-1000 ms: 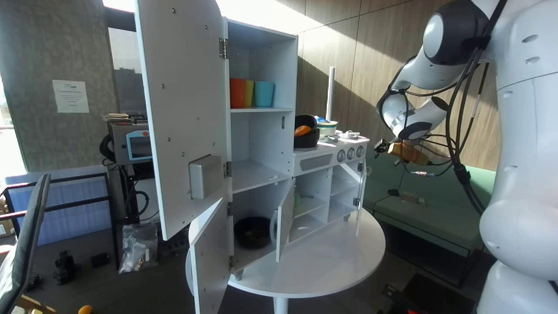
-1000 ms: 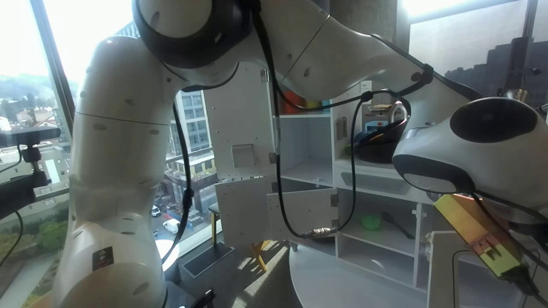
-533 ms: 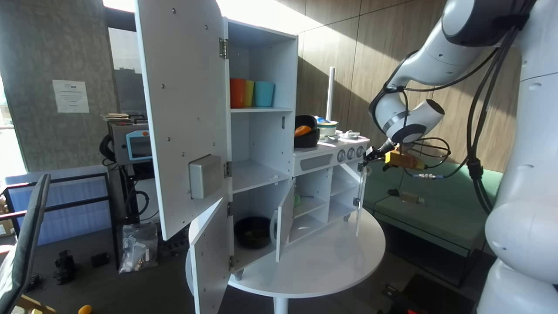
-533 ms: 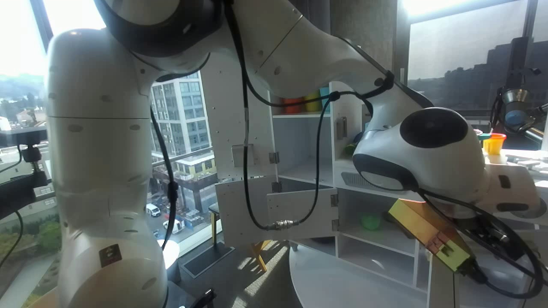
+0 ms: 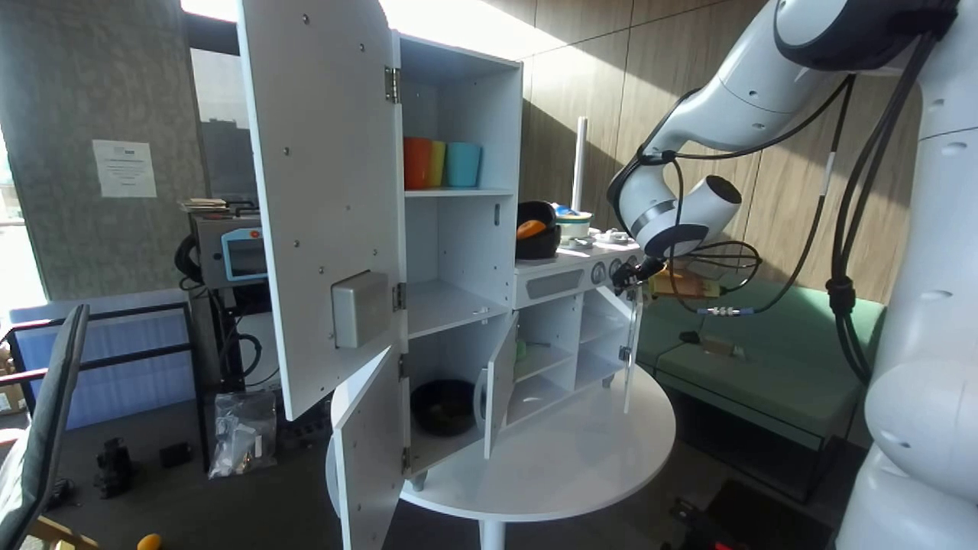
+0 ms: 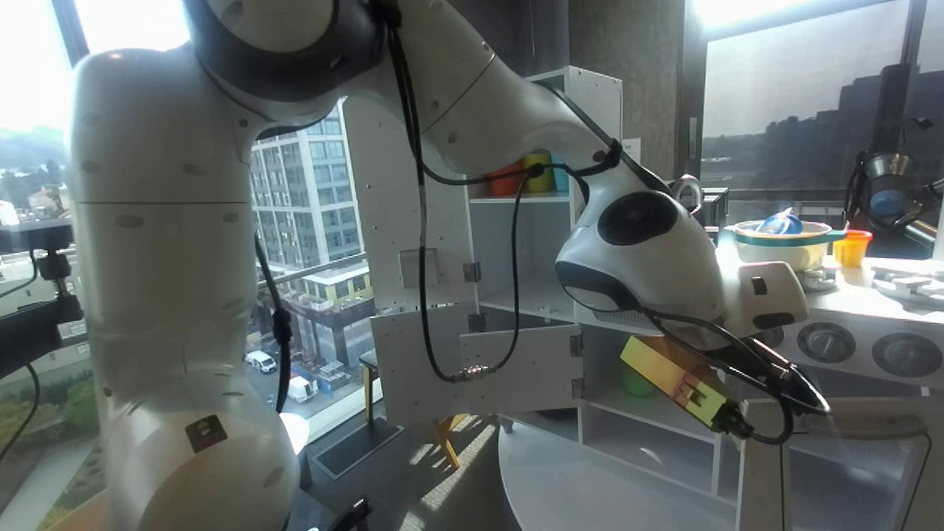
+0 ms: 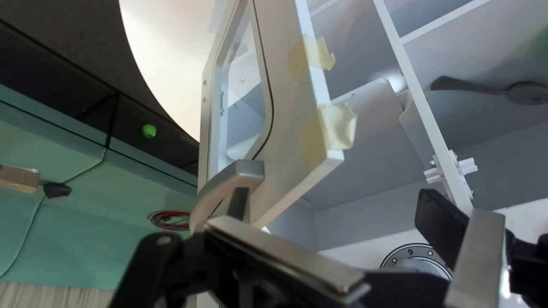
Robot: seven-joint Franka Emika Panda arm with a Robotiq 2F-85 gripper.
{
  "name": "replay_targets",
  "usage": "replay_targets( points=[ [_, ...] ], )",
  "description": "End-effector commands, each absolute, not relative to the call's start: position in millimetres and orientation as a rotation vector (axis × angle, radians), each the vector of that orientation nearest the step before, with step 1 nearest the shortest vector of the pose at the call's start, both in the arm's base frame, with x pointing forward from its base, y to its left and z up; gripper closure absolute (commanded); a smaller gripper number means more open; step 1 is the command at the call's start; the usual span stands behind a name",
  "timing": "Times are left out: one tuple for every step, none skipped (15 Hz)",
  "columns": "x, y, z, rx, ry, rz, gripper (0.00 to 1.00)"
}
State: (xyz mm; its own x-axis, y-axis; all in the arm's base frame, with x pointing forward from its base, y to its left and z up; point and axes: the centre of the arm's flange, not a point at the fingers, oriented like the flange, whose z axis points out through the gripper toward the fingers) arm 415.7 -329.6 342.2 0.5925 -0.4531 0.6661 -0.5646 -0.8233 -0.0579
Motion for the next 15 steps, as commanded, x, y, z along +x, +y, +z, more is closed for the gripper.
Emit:
replay_targets(
  points=[
    [413,-333,337,2.552,-0.86,1.046,0.0],
    [413,-336,337,2.533,-0.868,1.038,0.0],
    [412,-338,338,2.532,-0.874,1.043,0.0],
    [411,-337,339,2.531,-0.872,1.052,0.0],
    [408,-333,342,2.526,-0.852,1.064,0.0],
    [407,-330,344,2.524,-0.839,1.069,0.0],
    [407,-323,346,2.522,-0.8,1.083,0.0],
    [408,-319,346,2.526,-0.773,1.084,0.0],
    [411,-314,346,2.526,-0.753,1.081,0.0],
    [415,-308,345,2.535,-0.724,1.077,0.0],
    [420,-303,342,2.54,-0.703,1.072,0.0],
    [423,-298,341,2.546,-0.691,1.075,0.0],
    [428,-292,339,2.563,-0.674,1.065,0.0],
    [431,-287,336,2.574,-0.659,1.064,0.0],
    [436,-282,332,2.582,-0.646,1.053,0.0]
  ],
)
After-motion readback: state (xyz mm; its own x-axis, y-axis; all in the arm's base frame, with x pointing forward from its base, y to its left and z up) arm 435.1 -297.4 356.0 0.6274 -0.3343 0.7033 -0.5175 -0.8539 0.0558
